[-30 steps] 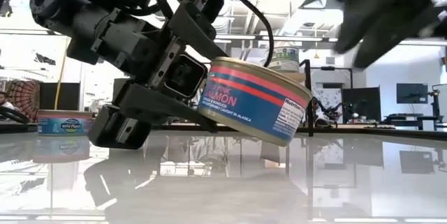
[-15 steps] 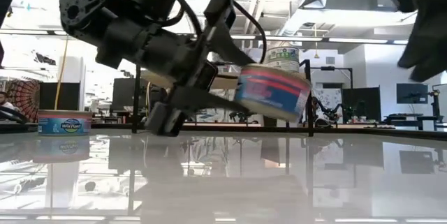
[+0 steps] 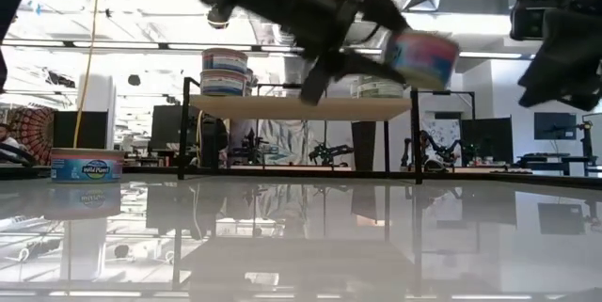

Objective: Stack canned seafood by type on shelf
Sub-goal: Put the blue pink tuna can on the shelf

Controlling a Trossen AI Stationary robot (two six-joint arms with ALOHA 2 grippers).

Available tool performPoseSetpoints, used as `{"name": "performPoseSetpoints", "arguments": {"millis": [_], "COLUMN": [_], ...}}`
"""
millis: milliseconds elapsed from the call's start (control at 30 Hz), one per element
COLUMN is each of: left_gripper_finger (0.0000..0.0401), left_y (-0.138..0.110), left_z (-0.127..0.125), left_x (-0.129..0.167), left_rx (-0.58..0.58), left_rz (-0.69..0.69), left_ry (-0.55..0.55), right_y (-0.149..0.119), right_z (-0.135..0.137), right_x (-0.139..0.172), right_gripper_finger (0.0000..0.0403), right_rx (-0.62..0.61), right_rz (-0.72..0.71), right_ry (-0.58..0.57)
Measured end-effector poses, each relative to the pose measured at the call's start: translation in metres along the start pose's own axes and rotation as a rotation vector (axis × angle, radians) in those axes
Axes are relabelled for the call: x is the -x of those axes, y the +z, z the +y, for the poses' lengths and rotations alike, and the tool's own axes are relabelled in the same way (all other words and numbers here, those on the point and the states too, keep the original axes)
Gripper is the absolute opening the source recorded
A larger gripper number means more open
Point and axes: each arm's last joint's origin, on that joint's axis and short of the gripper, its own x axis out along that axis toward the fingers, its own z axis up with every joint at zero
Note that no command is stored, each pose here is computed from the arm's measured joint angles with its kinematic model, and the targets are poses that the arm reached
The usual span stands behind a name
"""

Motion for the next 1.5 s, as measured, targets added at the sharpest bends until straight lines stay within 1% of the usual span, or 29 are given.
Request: {"name": "performPoseSetpoints", "arguments": {"millis": [100, 167, 333, 467, 567, 733, 800, 867, 1000, 1067, 1133, 1200, 1300, 1333, 1400, 1500], "left_gripper_finger": [0.0185, 0.0185, 0.0185, 0.0185, 0.0185, 0.0185, 0.0185, 0.0185, 0.0185, 0.0185, 0.0185, 0.0185, 0.0185, 0.0185, 0.0185, 0.0185], "left_y": [0.008, 0.013, 0.029, 0.053, 0.07, 0.079, 0.077, 0.072, 0.05, 0.038, 0.027, 0.02, 0.016, 0.015, 0.013, 0.017], "left_z": [-0.024, -0.039, -0.066, -0.082, -0.089, -0.108, -0.11, -0.106, -0.083, -0.07, -0.056, -0.043, -0.026, -0.023, -0.015, -0.012], "left_x": [-0.005, -0.006, 0.0, 0.022, 0.046, 0.09, 0.106, 0.121, 0.14, 0.145, 0.144, 0.139, 0.125, 0.12, 0.107, 0.093], "left_rx": [-0.044, -0.071, -0.138, -0.17, -0.2, -0.243, -0.25, -0.239, -0.164, -0.092, -0.003, 0.069, 0.153, 0.177, 0.165, 0.207], "left_rz": [-0.017, -0.024, -0.044, -0.079, -0.132, -0.239, -0.277, -0.295, -0.358, -0.424, -0.499, -0.572, -0.636, -0.65, -0.7, -0.743], "left_ry": [0.003, 0.022, 0.118, 0.179, 0.271, 0.329, 0.366, 0.384, 0.389, 0.345, 0.25, 0.145, 0.015, -0.023, -0.051, -0.116], "right_y": [0.005, 0.008, 0.011, 0.011, 0.01, 0.008, 0.008, 0.008, 0.008, 0.008, 0.008, 0.008, 0.009, 0.009, 0.01, 0.011], "right_z": [-0.009, -0.014, -0.02, -0.02, -0.02, -0.019, -0.019, -0.019, -0.019, -0.019, -0.019, -0.019, -0.02, -0.02, -0.021, -0.021], "right_x": [0.009, 0.013, 0.016, 0.014, 0.011, 0.007, 0.006, 0.006, 0.005, 0.005, 0.005, 0.005, 0.005, 0.004, 0.004, 0.004], "right_gripper_finger": [0.0139, 0.0139, 0.0139, 0.0139, 0.0139, 0.0139, 0.0139, 0.0139, 0.0139, 0.0139, 0.0139, 0.0139, 0.0139, 0.0139, 0.0139, 0.0139], "right_rx": [0.01, 0.009, 0.029, 0.039, 0.046, 0.057, 0.063, 0.073, 0.111, 0.117, 0.123, 0.145, 0.155, 0.153, 0.152, 0.149], "right_rz": [-0.039, -0.064, -0.047, -0.028, -0.016, 0.014, 0.023, 0.029, 0.027, 0.027, 0.027, 0.027, 0.023, 0.022, 0.017, 0.012], "right_ry": [0.044, 0.051, 0.057, 0.051, 0.036, 0.025, 0.023, 0.016, 0.018, 0.016, 0.017, 0.017, 0.013, 0.008, 0.005, 0.001]}}
